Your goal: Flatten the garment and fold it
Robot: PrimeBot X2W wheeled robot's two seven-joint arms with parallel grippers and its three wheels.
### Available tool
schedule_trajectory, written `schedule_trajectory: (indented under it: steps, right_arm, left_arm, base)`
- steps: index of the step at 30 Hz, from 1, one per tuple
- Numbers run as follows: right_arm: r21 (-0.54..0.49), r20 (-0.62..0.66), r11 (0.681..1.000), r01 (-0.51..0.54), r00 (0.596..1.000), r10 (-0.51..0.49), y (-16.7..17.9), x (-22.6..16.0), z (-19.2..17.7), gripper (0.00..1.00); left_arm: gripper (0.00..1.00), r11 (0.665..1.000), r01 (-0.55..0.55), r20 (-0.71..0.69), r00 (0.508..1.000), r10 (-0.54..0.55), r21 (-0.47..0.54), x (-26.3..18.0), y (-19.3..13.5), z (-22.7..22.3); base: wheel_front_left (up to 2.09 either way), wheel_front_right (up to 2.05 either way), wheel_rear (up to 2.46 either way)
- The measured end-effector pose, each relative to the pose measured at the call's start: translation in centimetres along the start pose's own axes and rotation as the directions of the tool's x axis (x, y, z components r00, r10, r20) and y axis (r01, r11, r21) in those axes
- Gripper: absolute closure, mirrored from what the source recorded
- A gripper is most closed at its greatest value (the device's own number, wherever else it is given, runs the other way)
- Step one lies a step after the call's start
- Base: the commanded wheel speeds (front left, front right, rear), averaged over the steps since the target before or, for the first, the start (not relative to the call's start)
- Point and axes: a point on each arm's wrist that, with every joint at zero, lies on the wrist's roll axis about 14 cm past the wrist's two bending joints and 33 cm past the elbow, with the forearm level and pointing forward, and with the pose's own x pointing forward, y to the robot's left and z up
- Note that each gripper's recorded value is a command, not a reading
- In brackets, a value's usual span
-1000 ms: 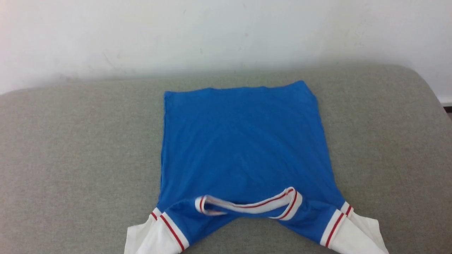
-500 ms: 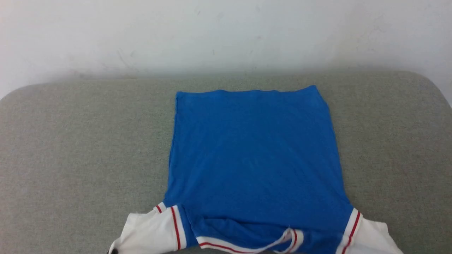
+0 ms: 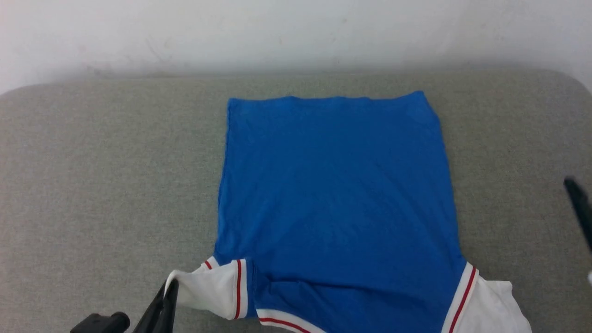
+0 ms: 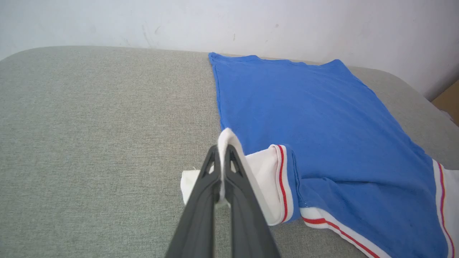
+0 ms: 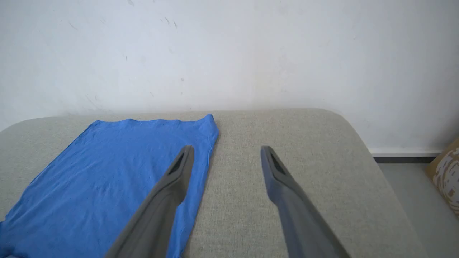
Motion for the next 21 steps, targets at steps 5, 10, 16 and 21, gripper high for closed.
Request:
schedule_trajectory:
  steps: [5,10,16,21]
  right_arm:
    - [-0.072,0.082,0.996,-0.045,0.995,0.051,1.3,5.3,5.4,0.00]
    - [-0.147,0.007,0.989,-0.004,1.000,0.005,1.0,11.4,6.1,0.00]
    - [-0.127,-0.196,0.991,0.030,0.979,-0.055,1.2,17.7,1.8,0.00]
    - [-0.147,-0.284,0.988,0.044,0.955,-0.085,1.2,21.8,-1.1,0.00]
  left_arm:
    - [1.00,1.000,0.024,0.012,1.000,-0.025,0.010,1.6,-0.9,0.6]
    - [1.00,0.999,0.045,0.009,0.999,-0.045,0.007,3.2,-1.8,0.6]
    - [1.00,0.999,0.050,0.015,0.999,-0.050,0.006,4.7,-2.4,0.8]
    - [1.00,0.999,0.045,0.010,0.999,-0.045,-0.007,6.0,-2.7,0.6]
  base:
    - [0.00,0.00,0.00]
    - [0.00,0.00,0.00]
    - [0.00,0.00,0.00]
    - [0.00,0.00,0.00]
